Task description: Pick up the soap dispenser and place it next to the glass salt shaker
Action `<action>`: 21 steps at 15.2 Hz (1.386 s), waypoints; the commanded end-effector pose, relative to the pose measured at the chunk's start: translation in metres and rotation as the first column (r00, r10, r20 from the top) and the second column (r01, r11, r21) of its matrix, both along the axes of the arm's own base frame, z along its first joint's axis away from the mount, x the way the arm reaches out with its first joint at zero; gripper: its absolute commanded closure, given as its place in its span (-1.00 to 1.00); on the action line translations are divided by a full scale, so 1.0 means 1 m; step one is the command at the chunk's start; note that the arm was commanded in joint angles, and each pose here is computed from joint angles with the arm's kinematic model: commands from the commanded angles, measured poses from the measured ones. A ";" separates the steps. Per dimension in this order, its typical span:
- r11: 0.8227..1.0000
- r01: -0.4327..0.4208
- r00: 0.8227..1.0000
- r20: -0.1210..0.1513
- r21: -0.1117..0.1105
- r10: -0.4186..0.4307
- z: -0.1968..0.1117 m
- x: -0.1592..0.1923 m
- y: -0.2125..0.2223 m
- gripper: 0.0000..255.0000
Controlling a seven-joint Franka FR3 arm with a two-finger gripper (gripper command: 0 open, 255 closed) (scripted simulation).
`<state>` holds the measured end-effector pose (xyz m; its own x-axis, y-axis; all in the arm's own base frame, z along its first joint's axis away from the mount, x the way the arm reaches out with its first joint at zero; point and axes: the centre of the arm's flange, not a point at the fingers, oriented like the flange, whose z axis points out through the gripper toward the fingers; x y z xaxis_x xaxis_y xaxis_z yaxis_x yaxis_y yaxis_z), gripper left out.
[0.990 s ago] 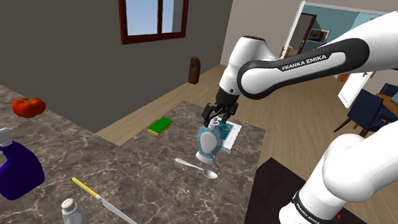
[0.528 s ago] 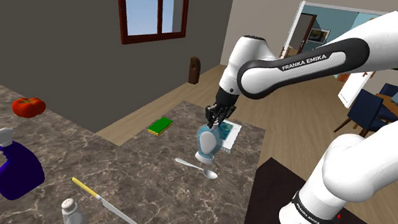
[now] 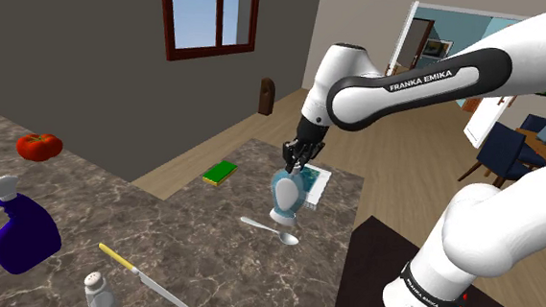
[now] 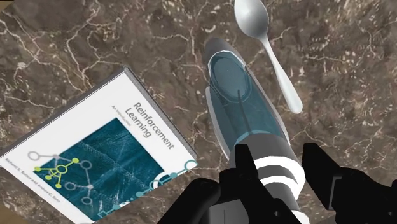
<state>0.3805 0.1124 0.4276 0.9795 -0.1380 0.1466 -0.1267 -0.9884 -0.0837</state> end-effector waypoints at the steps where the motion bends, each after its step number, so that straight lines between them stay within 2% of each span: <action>1: 1.000 0.000 1.000 0.000 0.000 0.000 0.010 -0.001 0.000 1.00; 21: 1.000 0.000 1.000 0.000 0.000 0.000 0.115 -0.001 0.000 1.00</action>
<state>0.3798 0.1128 0.5373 0.9796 -0.1379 0.1463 -0.1266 -0.9884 -0.0835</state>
